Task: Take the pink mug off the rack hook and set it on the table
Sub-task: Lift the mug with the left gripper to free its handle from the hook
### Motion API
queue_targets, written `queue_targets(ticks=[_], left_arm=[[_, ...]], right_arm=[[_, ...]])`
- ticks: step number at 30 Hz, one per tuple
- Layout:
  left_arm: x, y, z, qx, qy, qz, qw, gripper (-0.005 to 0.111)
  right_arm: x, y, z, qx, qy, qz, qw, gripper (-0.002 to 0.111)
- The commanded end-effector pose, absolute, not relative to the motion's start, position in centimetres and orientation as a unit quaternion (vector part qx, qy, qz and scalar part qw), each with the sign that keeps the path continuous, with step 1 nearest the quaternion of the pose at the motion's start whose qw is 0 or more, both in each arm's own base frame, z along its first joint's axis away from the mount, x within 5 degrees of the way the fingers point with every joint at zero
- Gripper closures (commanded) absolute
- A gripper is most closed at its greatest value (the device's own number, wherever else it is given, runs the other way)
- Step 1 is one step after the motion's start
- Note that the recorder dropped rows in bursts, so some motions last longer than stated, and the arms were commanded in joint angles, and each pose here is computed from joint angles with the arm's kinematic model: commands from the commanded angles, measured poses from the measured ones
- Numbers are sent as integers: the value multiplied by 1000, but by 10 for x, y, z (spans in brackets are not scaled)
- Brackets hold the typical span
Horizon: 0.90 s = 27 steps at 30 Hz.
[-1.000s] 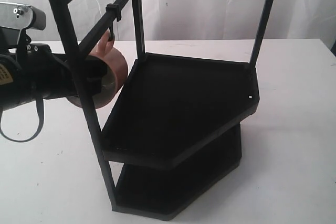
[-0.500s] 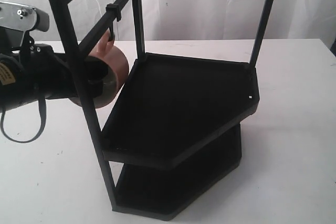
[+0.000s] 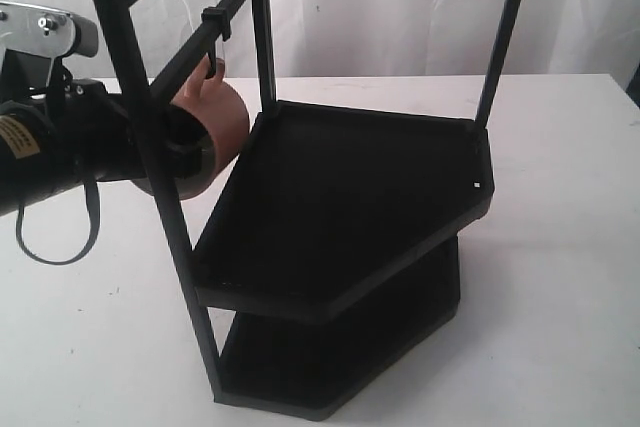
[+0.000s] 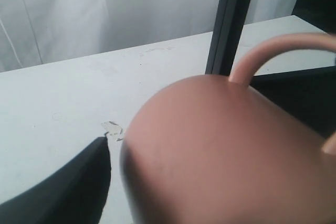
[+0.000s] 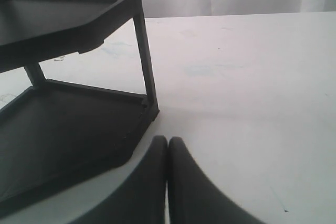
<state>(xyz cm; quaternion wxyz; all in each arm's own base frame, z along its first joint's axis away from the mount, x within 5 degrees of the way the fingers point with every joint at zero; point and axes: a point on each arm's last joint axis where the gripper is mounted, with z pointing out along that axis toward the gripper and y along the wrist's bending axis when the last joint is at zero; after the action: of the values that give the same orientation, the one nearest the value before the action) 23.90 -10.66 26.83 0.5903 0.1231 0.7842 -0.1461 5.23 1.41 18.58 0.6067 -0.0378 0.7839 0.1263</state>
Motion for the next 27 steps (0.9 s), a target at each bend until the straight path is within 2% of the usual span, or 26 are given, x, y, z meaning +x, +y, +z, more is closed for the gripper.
queue_targets(ticks=[1,3,5,14,27], left_arm=[[238,-105,267,118,783,-145,593,40],[238,-105,267,118,783,-145,593,41],[238,-105,267,118,783,-145,593,48],[238,-105,267,119,785,-145,590,107],[238,-105,271,116,775,-147,604,107]], right_arm=[[52,14,185,-33,782,126,610,108],[52,14,185,-33,782,126,610,108],[52,14,185,-33,782,126,610,108],[52,14,185,-33,782,126,610,108],[52,14,185,-33,782,126,610,108]])
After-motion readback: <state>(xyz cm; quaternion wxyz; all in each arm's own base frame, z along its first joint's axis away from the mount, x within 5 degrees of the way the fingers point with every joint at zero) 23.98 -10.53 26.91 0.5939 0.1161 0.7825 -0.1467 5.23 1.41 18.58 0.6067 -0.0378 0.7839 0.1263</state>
